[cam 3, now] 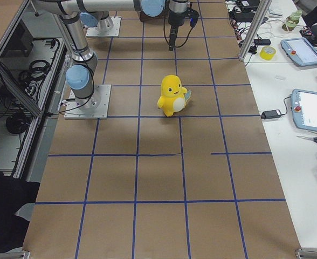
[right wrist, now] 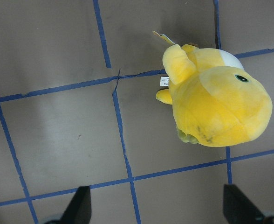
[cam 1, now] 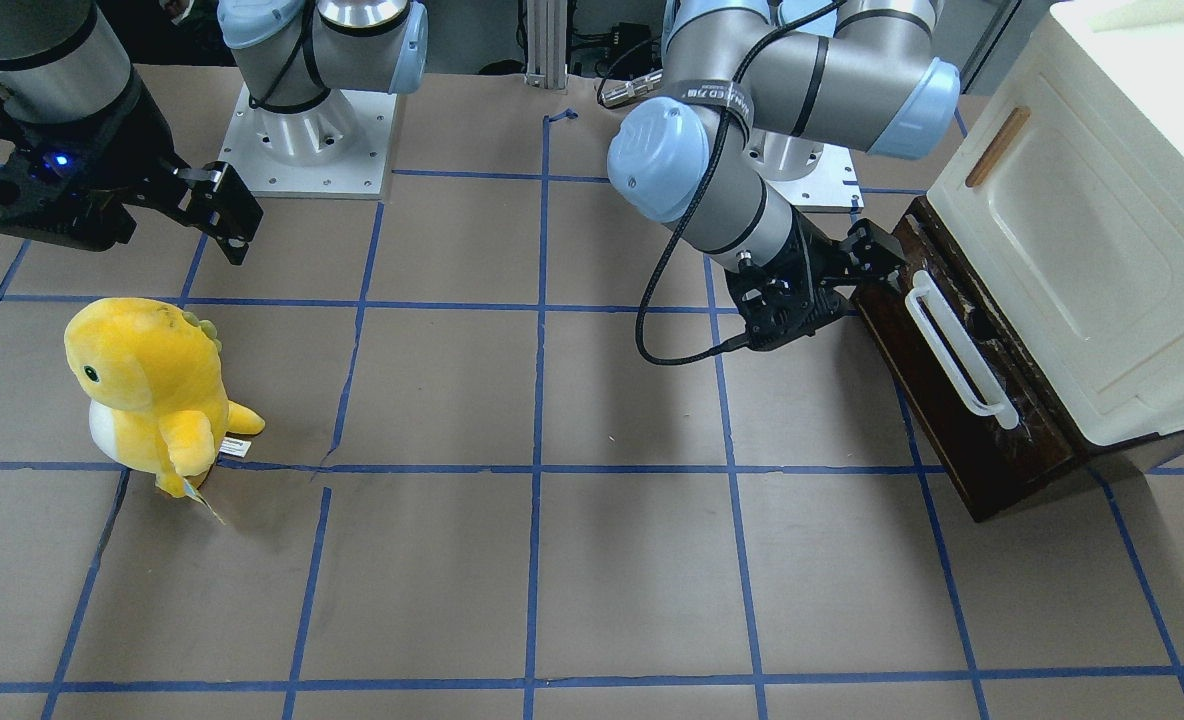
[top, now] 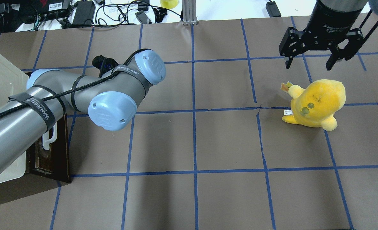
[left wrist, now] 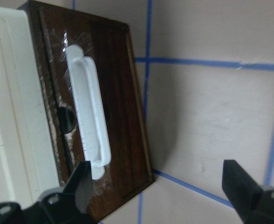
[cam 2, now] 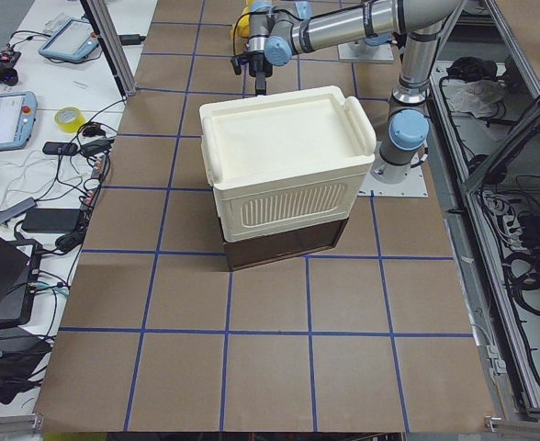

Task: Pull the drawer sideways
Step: 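Lower the left gripper onto the white drawer handle and close on it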

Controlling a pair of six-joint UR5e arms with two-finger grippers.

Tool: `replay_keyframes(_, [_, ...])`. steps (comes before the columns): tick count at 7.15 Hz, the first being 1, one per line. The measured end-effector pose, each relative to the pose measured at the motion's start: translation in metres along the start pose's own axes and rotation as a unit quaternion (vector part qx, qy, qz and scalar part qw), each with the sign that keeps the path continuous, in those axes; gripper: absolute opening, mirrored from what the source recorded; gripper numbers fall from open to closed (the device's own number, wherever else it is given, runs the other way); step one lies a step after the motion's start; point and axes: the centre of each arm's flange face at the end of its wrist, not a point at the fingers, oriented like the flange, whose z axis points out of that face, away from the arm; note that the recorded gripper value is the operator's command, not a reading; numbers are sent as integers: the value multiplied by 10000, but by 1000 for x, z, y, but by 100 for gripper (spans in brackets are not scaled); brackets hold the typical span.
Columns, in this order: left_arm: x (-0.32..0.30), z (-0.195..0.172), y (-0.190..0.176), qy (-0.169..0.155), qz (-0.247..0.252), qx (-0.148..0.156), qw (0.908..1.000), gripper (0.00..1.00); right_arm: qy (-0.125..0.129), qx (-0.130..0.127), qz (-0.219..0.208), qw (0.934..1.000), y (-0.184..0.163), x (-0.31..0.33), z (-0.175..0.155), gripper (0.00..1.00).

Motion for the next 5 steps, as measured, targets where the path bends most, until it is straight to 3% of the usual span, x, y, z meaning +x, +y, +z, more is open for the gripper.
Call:
replay_keyframes(3, [29, 30, -6, -905, 292, 111, 9954, 100, 0, 0, 0, 10000, 0, 0, 0, 100])
replay_keyframes(5, [29, 55, -11, -1134, 376, -30, 9928, 100, 0, 0, -1, 10000, 0, 0, 0, 100])
